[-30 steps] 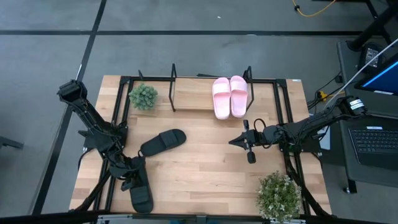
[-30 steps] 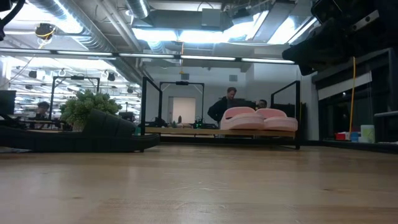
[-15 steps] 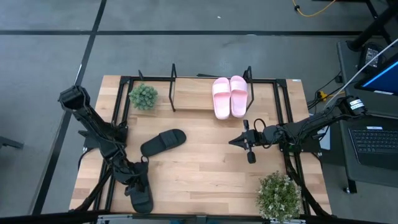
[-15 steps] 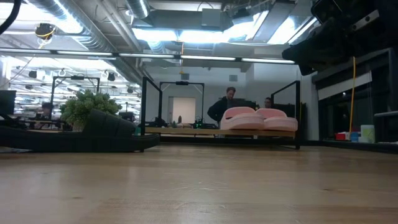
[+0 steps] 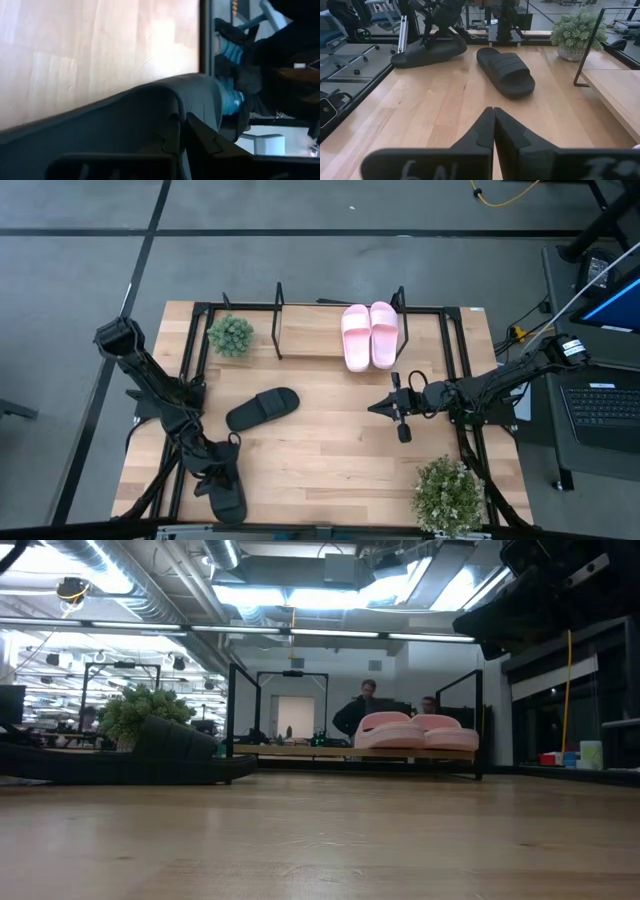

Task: Pick and place slides into the shelf
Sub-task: Put the bottom black slides on the shelf

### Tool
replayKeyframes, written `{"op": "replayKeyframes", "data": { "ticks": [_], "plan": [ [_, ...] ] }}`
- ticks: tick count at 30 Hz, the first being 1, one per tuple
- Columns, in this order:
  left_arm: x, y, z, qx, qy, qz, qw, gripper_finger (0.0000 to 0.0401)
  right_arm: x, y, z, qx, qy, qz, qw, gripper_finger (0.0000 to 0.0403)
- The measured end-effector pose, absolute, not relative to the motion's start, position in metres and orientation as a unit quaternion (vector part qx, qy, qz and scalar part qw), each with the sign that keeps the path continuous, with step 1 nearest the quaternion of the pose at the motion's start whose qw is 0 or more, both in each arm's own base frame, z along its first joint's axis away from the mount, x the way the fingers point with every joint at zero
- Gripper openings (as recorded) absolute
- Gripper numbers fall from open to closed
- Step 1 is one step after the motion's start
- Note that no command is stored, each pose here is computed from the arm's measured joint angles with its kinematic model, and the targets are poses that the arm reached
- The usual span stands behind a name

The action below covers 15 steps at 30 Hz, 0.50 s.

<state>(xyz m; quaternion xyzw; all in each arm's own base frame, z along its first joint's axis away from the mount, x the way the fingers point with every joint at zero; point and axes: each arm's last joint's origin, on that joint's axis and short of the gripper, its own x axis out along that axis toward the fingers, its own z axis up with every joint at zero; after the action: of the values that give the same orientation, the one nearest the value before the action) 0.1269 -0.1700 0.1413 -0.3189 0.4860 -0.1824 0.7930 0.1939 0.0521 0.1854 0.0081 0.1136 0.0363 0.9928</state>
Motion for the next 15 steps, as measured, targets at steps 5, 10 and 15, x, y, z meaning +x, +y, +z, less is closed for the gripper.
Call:
{"op": "replayKeyframes", "data": {
  "ticks": [5,10,15],
  "plan": [
    [0.13,-0.167,0.148,-0.279,0.432,-0.188,0.837,0.0005,0.194,0.052,0.185,0.008,0.114,0.037,0.993,0.0012],
    [0.14,-0.157,0.152,-0.258,0.355,-0.111,0.892,0.0003,0.194,0.052,0.185,0.007,0.114,0.036,0.993,0.0012],
    [0.152,-0.143,0.153,-0.258,0.291,-0.017,0.921,0.0002,0.194,0.052,0.185,0.007,0.116,0.037,0.993,0.0012]
  ]
}}
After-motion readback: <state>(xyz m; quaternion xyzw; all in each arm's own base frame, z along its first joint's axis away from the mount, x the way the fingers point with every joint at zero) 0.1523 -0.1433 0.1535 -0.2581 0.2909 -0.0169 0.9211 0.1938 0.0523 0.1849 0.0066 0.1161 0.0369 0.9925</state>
